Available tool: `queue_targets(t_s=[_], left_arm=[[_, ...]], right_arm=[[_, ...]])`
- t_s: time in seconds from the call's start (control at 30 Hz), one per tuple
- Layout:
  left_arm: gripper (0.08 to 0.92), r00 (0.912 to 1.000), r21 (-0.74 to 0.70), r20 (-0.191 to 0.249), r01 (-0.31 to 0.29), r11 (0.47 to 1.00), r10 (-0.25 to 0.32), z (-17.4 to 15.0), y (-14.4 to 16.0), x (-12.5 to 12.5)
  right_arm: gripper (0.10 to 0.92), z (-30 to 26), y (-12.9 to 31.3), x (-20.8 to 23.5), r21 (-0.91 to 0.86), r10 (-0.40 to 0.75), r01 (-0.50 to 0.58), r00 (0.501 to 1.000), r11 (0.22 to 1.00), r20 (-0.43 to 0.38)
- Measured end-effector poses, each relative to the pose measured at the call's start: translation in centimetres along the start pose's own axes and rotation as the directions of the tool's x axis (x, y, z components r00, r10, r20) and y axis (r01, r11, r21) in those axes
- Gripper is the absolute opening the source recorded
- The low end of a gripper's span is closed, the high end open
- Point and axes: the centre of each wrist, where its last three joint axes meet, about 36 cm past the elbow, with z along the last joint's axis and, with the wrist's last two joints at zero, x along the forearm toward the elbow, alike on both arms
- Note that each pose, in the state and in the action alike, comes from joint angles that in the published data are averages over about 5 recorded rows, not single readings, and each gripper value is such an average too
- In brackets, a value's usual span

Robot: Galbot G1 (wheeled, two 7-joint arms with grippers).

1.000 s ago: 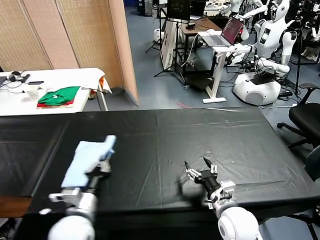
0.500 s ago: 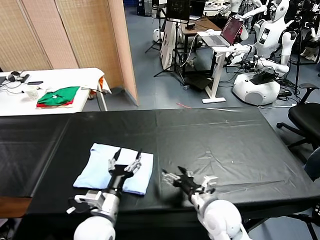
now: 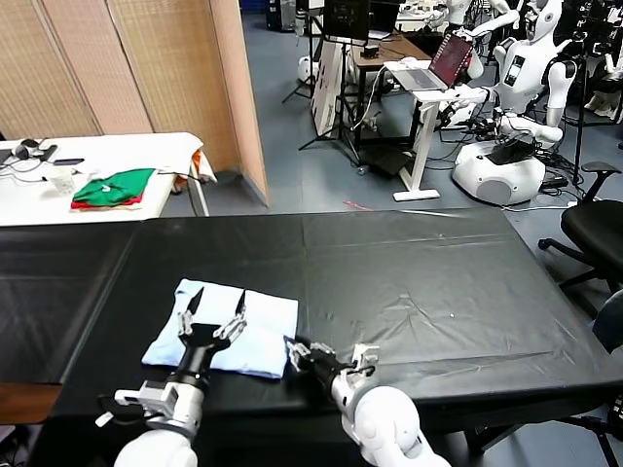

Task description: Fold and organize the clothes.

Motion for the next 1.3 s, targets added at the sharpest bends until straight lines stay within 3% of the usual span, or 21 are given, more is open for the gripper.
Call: queue_targets(t_s=[0.33, 0.43, 0.67, 0.77, 0.87, 1.0, 1.17, 1.3], left_arm=[[0.907, 0.9993, 0.03, -0.032, 0.02, 0.999, -0.019, 0.5, 1.2, -0.3], [0.907, 0.9983, 0.04, -0.052, 0.03, 0.999, -0.027, 0.3, 1.7, 0.0], [0.907, 0.9961, 0.052, -0.066, 0.062, 0.997, -0.059, 0.1, 3.2, 0.6], [0.907, 0.9927, 0.041, -0.096, 0.078, 0.996, -0.074, -0.3, 3.5, 1.1], [0.907, 0.9882, 0.001, -0.128, 0.085, 0.996, -0.085, -0.6, 3.5, 1.8], [0.907, 0.9828, -0.014, -0.167, 0.078, 0.997, -0.079, -1.0, 3.5, 3.3], [0.907, 0.9737, -0.008, -0.217, 0.068, 0.998, -0.068, -1.6, 3.3, 5.0], [0.907, 0.9685, -0.012, -0.241, 0.061, 0.998, -0.062, -2.0, 3.2, 6.1]], right_arm=[[0.174, -4.7, -3.6, 2.5, 0.159, 0.106, -0.105, 0.994, 0.982, 0.003], [0.307, -5.1, -4.0, 3.5, 0.18, 0.134, -0.135, 0.991, 0.974, 0.023], [0.751, -5.6, -4.5, 6.1, 0.206, 0.187, -0.195, 0.981, 0.959, 0.059], [0.872, -5.4, -4.6, 7.5, 0.236, 0.208, -0.22, 0.975, 0.947, 0.071], [0.902, -4.6, -4.4, 9.2, 0.269, 0.222, -0.244, 0.969, 0.932, 0.11], [0.907, -2.2, -3.7, 11.9, 0.286, 0.239, -0.308, 0.938, 0.907, 0.253], [0.907, 1.7, -2.8, 14.9, 0.304, 0.282, -0.433, 0.856, 0.849, 0.434], [0.907, 4.6, -2.5, 17.1, 0.311, 0.311, -0.522, 0.789, 0.794, 0.53]])
